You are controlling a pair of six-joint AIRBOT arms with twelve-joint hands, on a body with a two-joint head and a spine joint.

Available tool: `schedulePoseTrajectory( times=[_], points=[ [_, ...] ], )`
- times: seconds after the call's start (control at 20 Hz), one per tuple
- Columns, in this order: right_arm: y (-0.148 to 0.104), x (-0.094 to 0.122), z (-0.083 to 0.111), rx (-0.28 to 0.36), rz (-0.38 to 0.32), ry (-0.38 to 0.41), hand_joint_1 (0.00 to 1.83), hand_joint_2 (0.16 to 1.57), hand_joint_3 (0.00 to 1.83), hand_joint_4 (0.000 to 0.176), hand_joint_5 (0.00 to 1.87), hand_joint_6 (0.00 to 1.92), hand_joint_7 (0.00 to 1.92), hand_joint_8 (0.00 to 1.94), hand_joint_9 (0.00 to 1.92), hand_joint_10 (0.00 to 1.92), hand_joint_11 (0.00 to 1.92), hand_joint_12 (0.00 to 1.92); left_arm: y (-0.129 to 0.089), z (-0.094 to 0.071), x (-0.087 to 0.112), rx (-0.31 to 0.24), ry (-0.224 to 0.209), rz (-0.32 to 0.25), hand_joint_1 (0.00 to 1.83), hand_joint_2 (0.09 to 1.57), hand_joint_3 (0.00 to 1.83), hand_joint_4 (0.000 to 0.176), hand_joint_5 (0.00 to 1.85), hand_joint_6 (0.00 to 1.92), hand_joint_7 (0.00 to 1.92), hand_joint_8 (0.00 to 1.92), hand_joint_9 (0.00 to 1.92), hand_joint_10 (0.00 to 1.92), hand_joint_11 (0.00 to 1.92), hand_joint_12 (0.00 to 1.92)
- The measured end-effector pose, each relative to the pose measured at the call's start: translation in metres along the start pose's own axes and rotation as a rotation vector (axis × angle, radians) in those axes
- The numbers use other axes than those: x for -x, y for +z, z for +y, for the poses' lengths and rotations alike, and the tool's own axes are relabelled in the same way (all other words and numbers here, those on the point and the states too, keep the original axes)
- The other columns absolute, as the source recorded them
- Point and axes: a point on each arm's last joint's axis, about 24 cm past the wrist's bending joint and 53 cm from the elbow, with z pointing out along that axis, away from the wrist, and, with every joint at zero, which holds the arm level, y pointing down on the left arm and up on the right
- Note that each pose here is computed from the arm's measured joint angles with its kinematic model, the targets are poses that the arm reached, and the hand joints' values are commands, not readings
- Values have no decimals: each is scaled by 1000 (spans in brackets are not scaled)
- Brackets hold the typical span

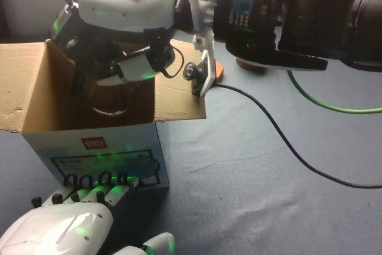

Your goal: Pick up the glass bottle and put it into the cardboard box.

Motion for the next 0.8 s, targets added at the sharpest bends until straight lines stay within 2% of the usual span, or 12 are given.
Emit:
schedulePoseTrajectory(
  times=[0.2, 0.3, 0.35, 0.4, 0.45, 0.55, 0.6, 0.75, 0.8],
  points=[
    [-1, -2, 1, 0, 4, 3, 1194, 1199, 5, 0, 733, 1297, 922, 1237, 839, 1353, 693, 1799, 0, 0, 0, 1, -1, 1, 0, 1247, 1, 0, 106, 6, 113, 1, 134, 0, 0, 521],
    [-1, -2, 1, 0, 3, 3, 1165, 1228, 6, 0, 682, 1374, 854, 1306, 705, 1379, 524, 1849, -1, -1, -1, -1, -2, 4, 0, 1247, 1, 0, 113, 8, 116, 2, 136, 1, 0, 526],
    [-1, -1, 0, -2, 3, 2, 1094, 1245, 4, 0, 708, 1378, 711, 1108, 619, 1365, 426, 1868, -1, 0, -2, -1, 0, 6, 0, 1247, 1, 0, 113, 7, 118, 3, 138, 2, 0, 527],
    [-2, -1, -1, -3, 2, 2, 1041, 1182, 0, 0, 536, 1091, 639, 975, 539, 1319, 328, 1851, -2, 0, -3, 3, -4, 9, 0, 1247, 1, 0, 113, 7, 119, 3, 139, 2, 0, 527],
    [-3, 1, -2, -5, 0, -2, 989, 1136, 0, 0, 376, 880, 490, 759, 355, 1190, 64, 1803, -3, 0, -5, 3, -5, 16, 0, 1246, 0, 0, 113, 6, 119, 3, 139, 2, 0, 529],
    [-5, 2, -3, -6, -2, -5, 966, 1110, 0, 0, 289, 783, 428, 596, 263, 1079, 2, 1706, -3, 0, -5, 4, -4, 18, 0, 1246, 0, 0, 112, 5, 118, 2, 138, 1, 0, 529],
    [-5, 3, -3, -6, -3, -8, 939, 1077, 0, 0, 165, 695, 353, 424, 152, 955, 0, 1517, -3, 0, -5, 4, -5, 18, 0, 1240, 0, 0, 111, 5, 117, 2, 139, 2, 0, 529],
    [-8, 10, 0, -2, -12, -16, 895, 1029, 0, 0, 98, 623, 304, 228, 58, 783, 0, 1214, -3, 0, -5, 4, -5, 18, 0, 1237, 0, 0, 100, 0, 115, 0, 139, 2, 0, 528],
    [-10, 12, 2, 0, -15, -17, 891, 1026, 0, 0, 98, 611, 312, 194, 57, 767, 0, 1179, -3, 1, -5, 4, -4, 17, 0, 1237, 0, 0, 99, 0, 115, 0, 139, 1, 0, 527]
  ],
)
